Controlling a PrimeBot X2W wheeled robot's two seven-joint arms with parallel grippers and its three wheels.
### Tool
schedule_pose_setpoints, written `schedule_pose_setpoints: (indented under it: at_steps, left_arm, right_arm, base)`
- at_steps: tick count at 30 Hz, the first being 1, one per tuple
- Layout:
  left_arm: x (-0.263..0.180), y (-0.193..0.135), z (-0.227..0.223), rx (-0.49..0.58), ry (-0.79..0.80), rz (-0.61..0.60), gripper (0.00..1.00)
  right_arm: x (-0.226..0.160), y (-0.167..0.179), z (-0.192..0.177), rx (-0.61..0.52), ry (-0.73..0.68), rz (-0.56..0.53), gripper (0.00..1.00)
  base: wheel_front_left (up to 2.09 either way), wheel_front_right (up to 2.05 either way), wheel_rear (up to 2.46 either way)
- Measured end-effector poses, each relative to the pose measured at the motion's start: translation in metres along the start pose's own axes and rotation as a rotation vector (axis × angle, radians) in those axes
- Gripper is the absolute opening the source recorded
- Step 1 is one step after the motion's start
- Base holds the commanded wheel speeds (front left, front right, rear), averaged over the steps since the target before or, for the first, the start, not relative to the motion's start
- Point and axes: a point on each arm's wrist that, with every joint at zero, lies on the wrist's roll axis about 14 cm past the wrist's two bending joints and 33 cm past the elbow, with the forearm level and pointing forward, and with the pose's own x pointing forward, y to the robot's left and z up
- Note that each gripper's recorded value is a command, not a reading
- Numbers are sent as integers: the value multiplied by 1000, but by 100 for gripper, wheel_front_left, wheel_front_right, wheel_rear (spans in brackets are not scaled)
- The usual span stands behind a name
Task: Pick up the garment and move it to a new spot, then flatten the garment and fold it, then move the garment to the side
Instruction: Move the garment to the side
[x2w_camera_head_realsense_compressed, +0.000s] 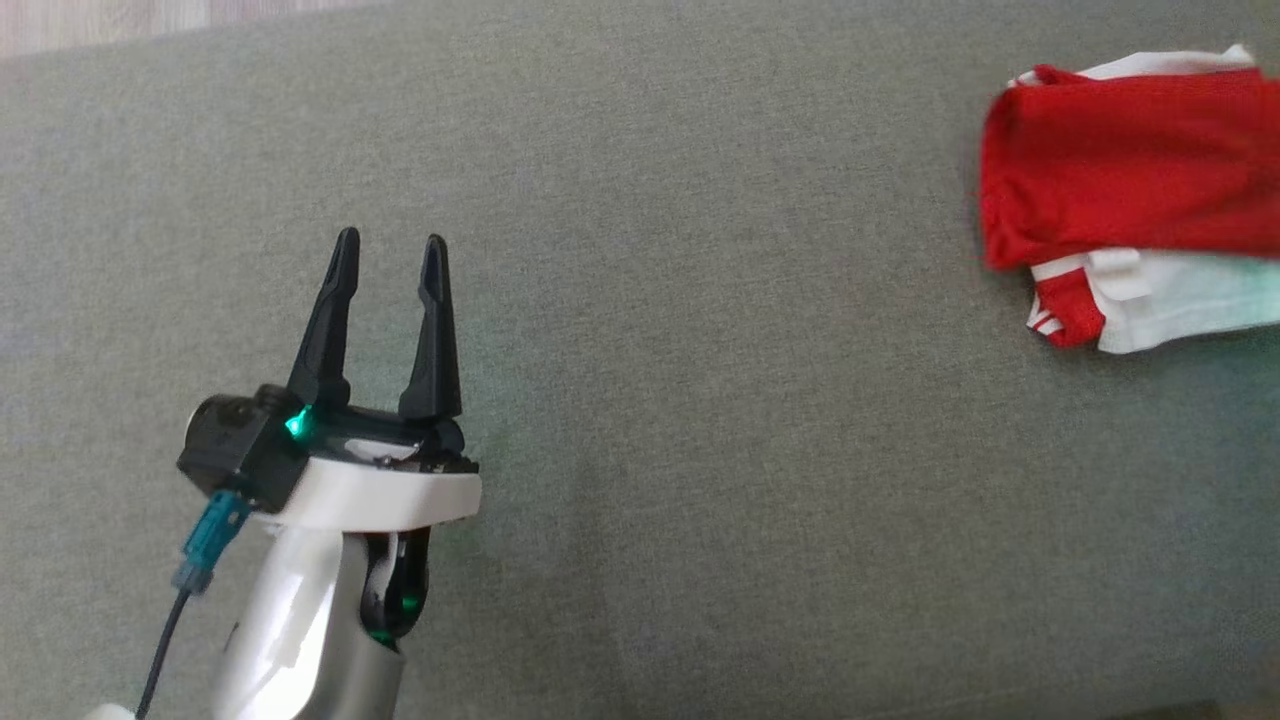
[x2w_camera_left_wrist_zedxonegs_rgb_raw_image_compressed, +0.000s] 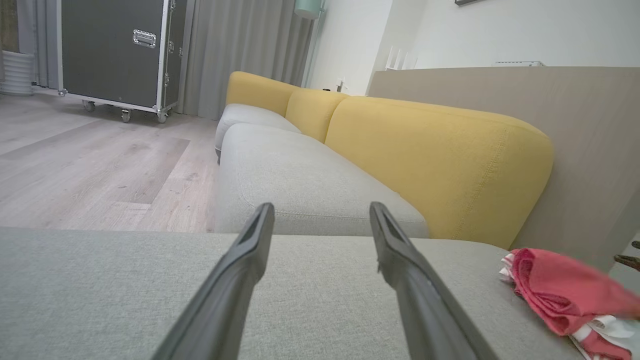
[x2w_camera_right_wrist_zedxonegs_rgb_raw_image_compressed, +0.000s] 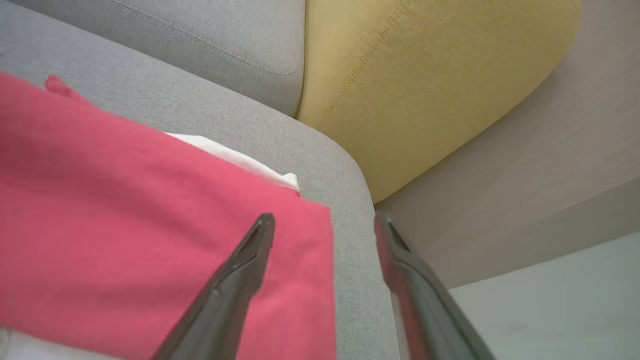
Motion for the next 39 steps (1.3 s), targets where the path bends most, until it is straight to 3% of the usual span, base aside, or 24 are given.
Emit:
schedule_pose_setpoints:
  at_steps: [6, 13, 24, 30, 34, 39]
  left_arm:
    - [-1, -2, 13, 17, -29, -2, 100]
    - [-12, 10, 43, 54, -97, 76, 100]
    - [-56, 18, 75, 86, -163, 143, 100]
    - [-81, 26, 76, 104, -160, 185, 100]
    - [-97, 33, 70, 81, -144, 218, 100]
    - [-109, 35, 56, 50, -108, 227, 100]
  right_arm:
    - [-8, -6, 24, 31, -78, -34, 100]
    - [-31, 20, 98, 138, -326, -5, 100]
    - [-104, 70, 179, 521, -702, 103, 100]
    - [-129, 125, 157, 686, -682, 182, 100]
    - [-135, 150, 120, 722, -594, 204, 100]
    - [-143, 165, 104, 771, -558, 232, 100]
  base:
    - [0, 0, 0]
    - [0, 0, 0]
    - [0, 0, 0]
    - [0, 0, 0]
    - [0, 0, 0]
    - [0, 0, 0]
